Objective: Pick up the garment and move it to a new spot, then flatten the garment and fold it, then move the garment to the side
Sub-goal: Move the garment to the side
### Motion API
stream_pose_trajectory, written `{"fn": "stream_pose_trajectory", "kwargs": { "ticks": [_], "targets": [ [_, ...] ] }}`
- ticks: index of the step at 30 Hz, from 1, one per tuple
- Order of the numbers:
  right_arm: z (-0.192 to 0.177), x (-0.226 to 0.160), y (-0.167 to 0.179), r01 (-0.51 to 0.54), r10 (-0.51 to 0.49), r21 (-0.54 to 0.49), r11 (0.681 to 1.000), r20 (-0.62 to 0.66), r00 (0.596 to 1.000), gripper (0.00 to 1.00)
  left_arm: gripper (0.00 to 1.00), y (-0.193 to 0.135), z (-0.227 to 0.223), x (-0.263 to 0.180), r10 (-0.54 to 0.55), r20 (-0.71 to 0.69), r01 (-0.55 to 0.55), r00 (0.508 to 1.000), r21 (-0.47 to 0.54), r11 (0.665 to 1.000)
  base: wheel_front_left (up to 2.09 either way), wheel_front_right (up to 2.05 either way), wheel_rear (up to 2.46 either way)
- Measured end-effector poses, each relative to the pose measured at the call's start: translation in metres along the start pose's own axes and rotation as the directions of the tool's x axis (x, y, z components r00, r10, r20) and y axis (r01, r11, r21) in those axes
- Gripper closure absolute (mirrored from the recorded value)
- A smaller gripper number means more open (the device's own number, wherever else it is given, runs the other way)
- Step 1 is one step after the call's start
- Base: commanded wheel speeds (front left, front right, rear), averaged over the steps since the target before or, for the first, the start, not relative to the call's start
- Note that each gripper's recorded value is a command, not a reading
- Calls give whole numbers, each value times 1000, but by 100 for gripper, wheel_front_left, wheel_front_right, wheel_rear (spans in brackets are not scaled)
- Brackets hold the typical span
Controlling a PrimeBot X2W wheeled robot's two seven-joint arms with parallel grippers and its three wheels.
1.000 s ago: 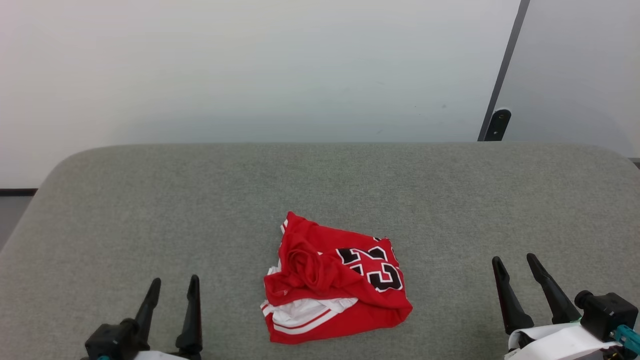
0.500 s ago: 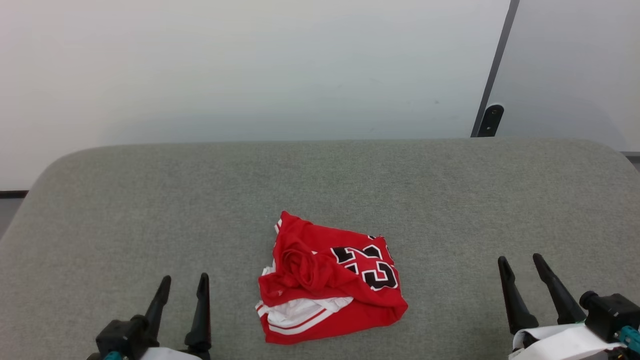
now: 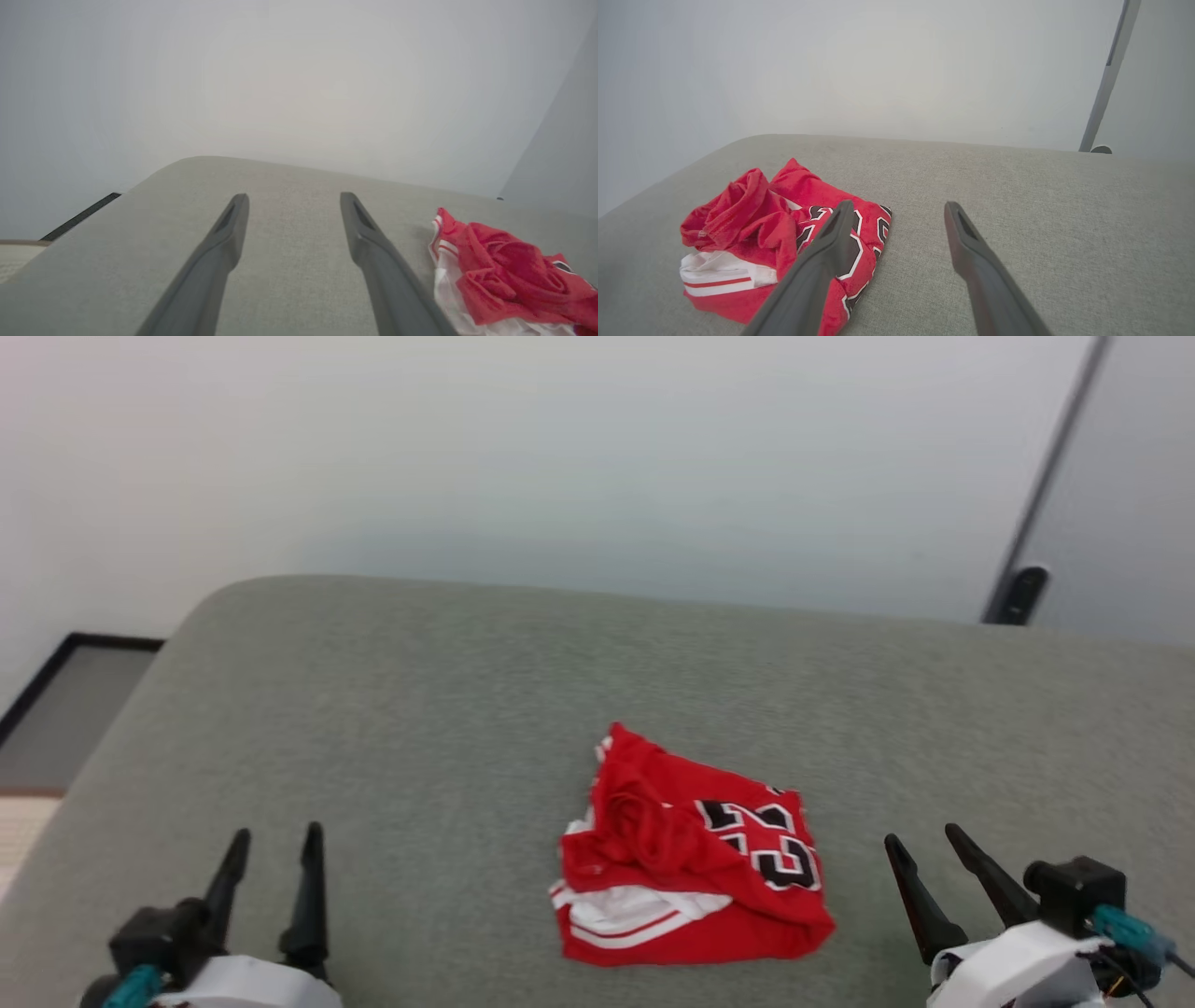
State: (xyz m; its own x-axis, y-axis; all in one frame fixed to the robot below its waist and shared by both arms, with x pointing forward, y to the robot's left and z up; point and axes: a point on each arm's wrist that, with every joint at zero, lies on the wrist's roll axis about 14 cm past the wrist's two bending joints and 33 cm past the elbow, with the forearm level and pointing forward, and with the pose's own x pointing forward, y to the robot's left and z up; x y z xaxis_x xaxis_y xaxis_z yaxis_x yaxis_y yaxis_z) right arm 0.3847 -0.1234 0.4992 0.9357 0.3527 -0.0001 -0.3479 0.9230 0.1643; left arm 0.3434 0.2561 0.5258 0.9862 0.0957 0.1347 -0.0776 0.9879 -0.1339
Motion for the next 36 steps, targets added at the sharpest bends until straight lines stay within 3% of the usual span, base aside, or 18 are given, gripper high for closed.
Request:
{"fn": "stream_pose_trajectory", "kwargs": {
  "ticks": [5, 9, 16, 22, 33, 36],
  "targets": [
    [-18, 24, 20, -71, 71, 2, 997, -120, 990, 0, 0, 38, 9, -22, 106, 20, -106, 994, 10, 994, 0, 0, 0],
    [-41, 39, 33, -110, 109, 10, 994, -287, 952, 0, 0, 60, 12, -44, 177, 27, -178, 984, 7, 984, 0, 0, 0],
    [-65, 61, 48, -162, 122, -26, 987, -539, 833, 0, 0, 81, 10, -78, 264, 27, -263, 964, -13, 965, 0, 0, 0],
    [-74, 76, 46, -165, 56, -96, 982, -684, 728, 0, 0, 90, 10, -96, 315, 29, -314, 949, -41, 949, 0, 0, 0],
    [-105, 81, 38, -135, -58, -153, 979, -843, 534, 0, 0, 88, -2, -94, 343, -9, -343, 939, -74, 937, 0, 0, 0],
    [-110, 82, 40, -129, -66, -152, 980, -860, 507, 0, 0, 87, -4, -93, 346, -17, -346, 938, -80, 935, 0, 0, 0]
  ]
}}
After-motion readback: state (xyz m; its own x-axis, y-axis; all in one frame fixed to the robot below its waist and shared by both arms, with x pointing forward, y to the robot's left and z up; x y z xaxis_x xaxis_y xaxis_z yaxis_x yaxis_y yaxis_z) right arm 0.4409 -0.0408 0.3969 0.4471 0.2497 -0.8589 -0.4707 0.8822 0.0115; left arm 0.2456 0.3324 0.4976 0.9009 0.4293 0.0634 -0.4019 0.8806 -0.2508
